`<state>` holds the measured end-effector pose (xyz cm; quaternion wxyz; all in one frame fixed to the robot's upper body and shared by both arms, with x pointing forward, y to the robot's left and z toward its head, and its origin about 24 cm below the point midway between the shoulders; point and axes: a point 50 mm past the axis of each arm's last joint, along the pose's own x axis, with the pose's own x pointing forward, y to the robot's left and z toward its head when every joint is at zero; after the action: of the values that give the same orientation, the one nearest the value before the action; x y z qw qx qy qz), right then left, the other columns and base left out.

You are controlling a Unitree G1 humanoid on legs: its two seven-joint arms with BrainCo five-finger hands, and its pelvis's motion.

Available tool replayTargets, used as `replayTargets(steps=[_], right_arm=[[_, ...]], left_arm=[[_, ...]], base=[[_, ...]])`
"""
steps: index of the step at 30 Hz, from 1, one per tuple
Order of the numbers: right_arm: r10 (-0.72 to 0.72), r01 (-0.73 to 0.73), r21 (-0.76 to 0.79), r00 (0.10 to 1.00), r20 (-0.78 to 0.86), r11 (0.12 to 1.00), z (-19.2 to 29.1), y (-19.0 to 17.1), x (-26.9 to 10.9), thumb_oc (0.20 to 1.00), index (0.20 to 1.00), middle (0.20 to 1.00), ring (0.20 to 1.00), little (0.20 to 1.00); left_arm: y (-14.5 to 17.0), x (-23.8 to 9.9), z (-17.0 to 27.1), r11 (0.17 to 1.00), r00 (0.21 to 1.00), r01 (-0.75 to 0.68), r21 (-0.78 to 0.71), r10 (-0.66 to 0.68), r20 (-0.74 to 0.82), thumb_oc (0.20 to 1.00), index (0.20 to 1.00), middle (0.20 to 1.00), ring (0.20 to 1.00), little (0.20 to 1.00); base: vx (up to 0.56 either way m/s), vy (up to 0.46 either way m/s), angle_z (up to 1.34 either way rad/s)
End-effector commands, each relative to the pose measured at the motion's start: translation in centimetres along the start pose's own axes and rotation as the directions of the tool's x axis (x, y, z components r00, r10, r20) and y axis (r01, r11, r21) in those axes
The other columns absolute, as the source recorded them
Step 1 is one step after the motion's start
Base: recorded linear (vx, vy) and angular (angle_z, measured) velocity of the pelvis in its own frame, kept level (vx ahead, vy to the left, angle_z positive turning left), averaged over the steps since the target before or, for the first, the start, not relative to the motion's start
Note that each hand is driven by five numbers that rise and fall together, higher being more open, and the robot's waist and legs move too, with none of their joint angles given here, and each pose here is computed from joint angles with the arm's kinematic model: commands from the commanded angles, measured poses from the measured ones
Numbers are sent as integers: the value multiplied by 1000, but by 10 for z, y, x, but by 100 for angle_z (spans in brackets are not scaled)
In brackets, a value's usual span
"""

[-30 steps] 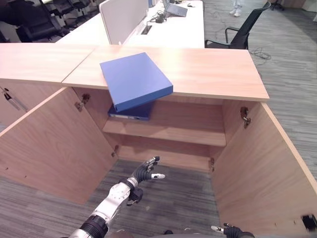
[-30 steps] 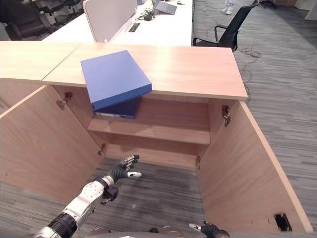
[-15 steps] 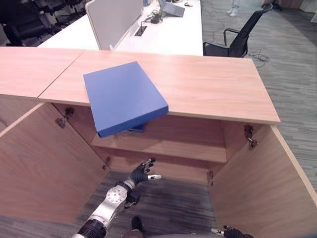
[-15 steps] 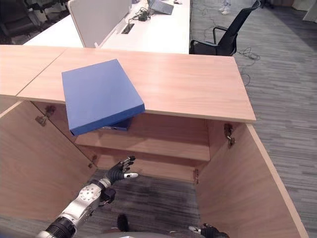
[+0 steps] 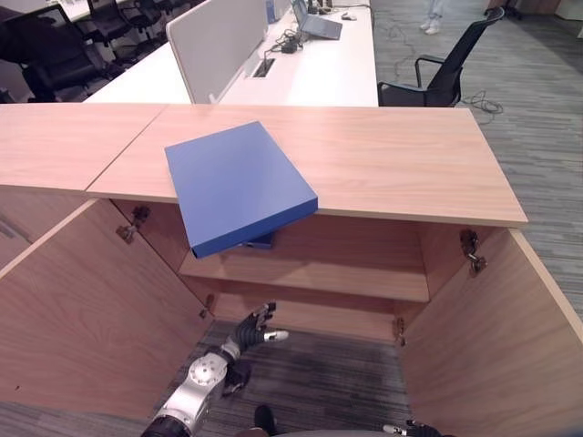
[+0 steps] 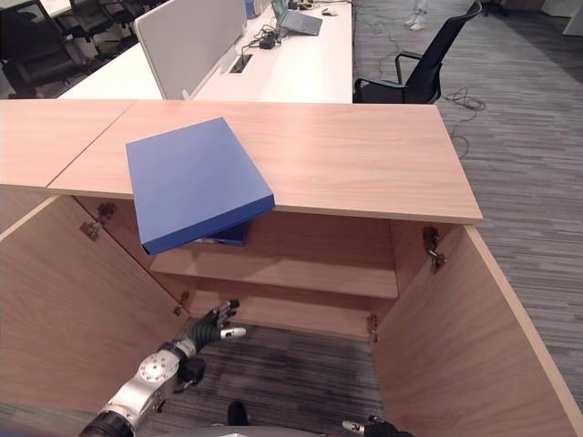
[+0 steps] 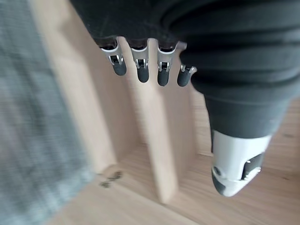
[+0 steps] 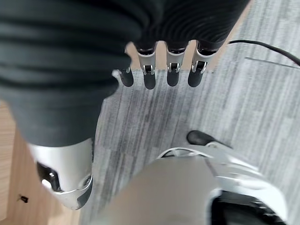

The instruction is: Put the empty folder in the office cabinet

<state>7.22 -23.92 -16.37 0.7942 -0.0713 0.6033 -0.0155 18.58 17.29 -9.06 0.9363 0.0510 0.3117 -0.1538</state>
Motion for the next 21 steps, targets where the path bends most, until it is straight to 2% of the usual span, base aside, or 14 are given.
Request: replayTargets(steps=[1,2,6,7,8,10,12,15,16,18,19,21], right_arm=[[-25,24,13,999,30,1000,12,-8,0,1000,1000,1000,1000,1000],[-25,24,13,999,30,1000,12,-8,0,1000,1000,1000,1000,1000],[-57,55,59,997,42,997,12,-14,-1,1000,1000,1000,1000,1000],[-57,55,58,997,42,997,12,-14,-1,1000,1000,1000,1000,1000],[-67,63,76,997,41,995,9,-14,-1,1000,1000,1000,1000,1000],[-76,72,88,996,42,993,6,-13,-2,1000,1000,1000,1000,1000],[-83,79,90,996,41,993,5,-13,-2,1000,1000,1000,1000,1000],[-96,92,90,995,35,992,3,-13,-2,1000,1000,1000,1000,1000],[-95,92,90,995,35,992,3,-13,-2,1000,1000,1000,1000,1000],[-97,94,88,995,31,992,1,-9,-2,1000,1000,1000,1000,1000],[-101,98,82,994,34,992,1,-7,-1,1000,1000,1000,1000,1000],[-104,101,75,994,36,992,2,-6,-1,1000,1000,1000,1000,1000]], left_arm=[[22,-3,12,995,993,-103,0,103,51,1000,1000,1000,1000,1000],[22,-3,12,995,993,-103,0,103,50,1000,1000,1000,1000,1000],[49,-27,-20,945,954,-300,-129,296,-47,1000,1000,1000,1000,1000],[49,-27,-21,945,954,-300,-129,297,-48,1000,1000,1000,1000,1000],[62,-42,-19,904,916,-398,-159,401,-8,1000,1000,1000,1000,1000],[70,-56,-18,858,870,-483,-172,493,17,1000,1000,1000,1000,1000],[73,-61,-17,844,854,-506,-177,519,33,1000,1000,1000,1000,1000],[87,-80,17,814,786,-568,-120,580,213,1000,1000,1000,1000,1000],[87,-81,17,814,786,-569,-119,581,212,1000,1000,1000,1000,1000],[95,-94,44,767,706,-637,-69,617,348,1000,1000,1000,1000,1000],[98,-101,60,723,640,-689,-50,640,425,1000,1000,1000,1000,1000],[98,-105,75,693,585,-719,-55,646,489,1000,1000,1000,1000,1000]], base=[[-3,-37,7],[-18,-65,13],[-17,-63,10],[-14,-51,10],[-17,-51,9],[-14,-52,16],[-7,-27,28],[-11,-19,20],[-5,-8,7],[-1,-7,2],[-5,-31,2],[-6,-22,4]])
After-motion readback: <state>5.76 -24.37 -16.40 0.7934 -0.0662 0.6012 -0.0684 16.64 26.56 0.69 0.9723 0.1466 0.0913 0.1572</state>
